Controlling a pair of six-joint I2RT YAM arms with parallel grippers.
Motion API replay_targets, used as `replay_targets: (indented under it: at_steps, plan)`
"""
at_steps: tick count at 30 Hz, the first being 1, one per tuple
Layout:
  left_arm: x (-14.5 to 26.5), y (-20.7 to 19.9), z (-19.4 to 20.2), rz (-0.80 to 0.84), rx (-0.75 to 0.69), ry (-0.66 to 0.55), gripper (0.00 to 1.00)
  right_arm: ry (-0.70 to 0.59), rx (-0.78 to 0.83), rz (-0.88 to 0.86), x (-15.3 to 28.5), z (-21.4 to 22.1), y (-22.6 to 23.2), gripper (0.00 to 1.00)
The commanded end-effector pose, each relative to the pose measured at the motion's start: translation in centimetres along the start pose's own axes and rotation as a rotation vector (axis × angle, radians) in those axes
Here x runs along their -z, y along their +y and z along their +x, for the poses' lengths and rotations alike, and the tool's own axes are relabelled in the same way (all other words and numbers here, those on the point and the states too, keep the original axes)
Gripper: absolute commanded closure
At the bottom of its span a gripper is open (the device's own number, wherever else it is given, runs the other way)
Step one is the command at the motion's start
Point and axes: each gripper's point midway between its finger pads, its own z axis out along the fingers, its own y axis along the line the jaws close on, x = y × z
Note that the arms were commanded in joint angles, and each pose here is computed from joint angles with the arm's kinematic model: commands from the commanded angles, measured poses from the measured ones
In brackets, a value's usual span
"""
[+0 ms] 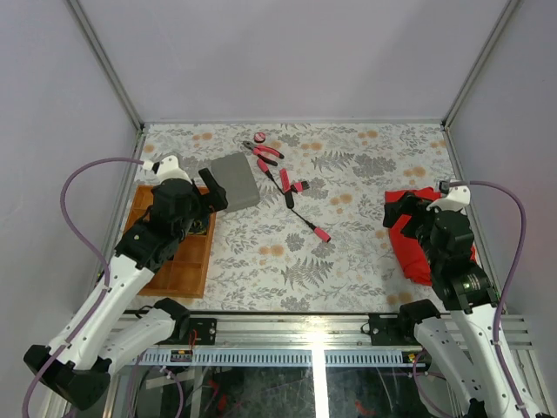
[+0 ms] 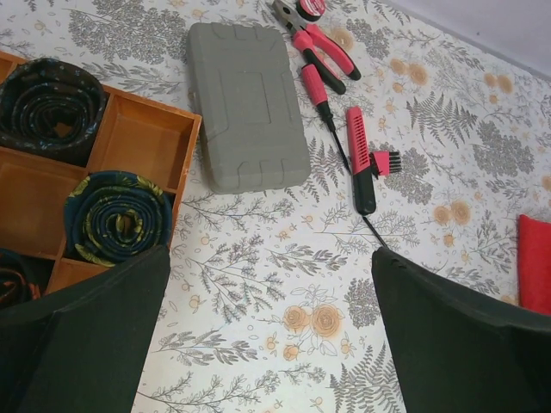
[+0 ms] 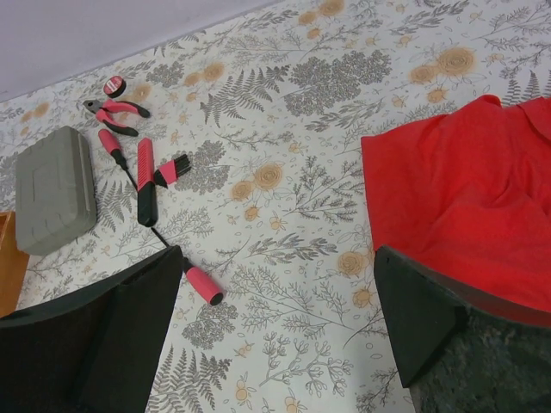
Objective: Sort the tools into containers
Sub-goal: Move the storage box to the center of the board.
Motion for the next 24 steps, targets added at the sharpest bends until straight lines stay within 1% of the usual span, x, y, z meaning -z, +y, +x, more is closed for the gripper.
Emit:
replay_targets:
  at_steps: [1, 9, 12, 17, 22, 24]
  plan:
    - [0.1, -1.9, -2.9, 0.072, 0.017, -0.079, 0.00, -0.083, 0.017, -0.063, 0.4, -3.3, 1.5, 0.01]
    - [-0.2, -2.2, -3.3, 0.078, 0.032, -0.093, 0.00, -0.045, 0.033, -0.043, -0.2, -3.2, 1.4, 0.01]
    - [-0.3, -2.5, -3.3, 0.089, 0.032, -0.089, 0.00, -0.010, 0.033, -0.034, -0.7, -2.7, 1.4, 0.01]
    - [-1.2, -2.2, -3.4, 0.067, 0.034, -0.076, 0.00, 0.094, 0.021, -0.006, -2.2, -0.2, 1.1, 0.01]
    - [-2.5, -0.6, -3.4, 0.008, 0.067, -0.071, 0.00, 0.235, 0.046, -0.052, -4.2, 2.3, 2.1, 0.01]
    - [-3.1, -0.3, -3.4, 0.013, 0.077, -0.059, 0.00, 0.290, 0.041, -0.063, -5.3, 3.4, 2.5, 0.01]
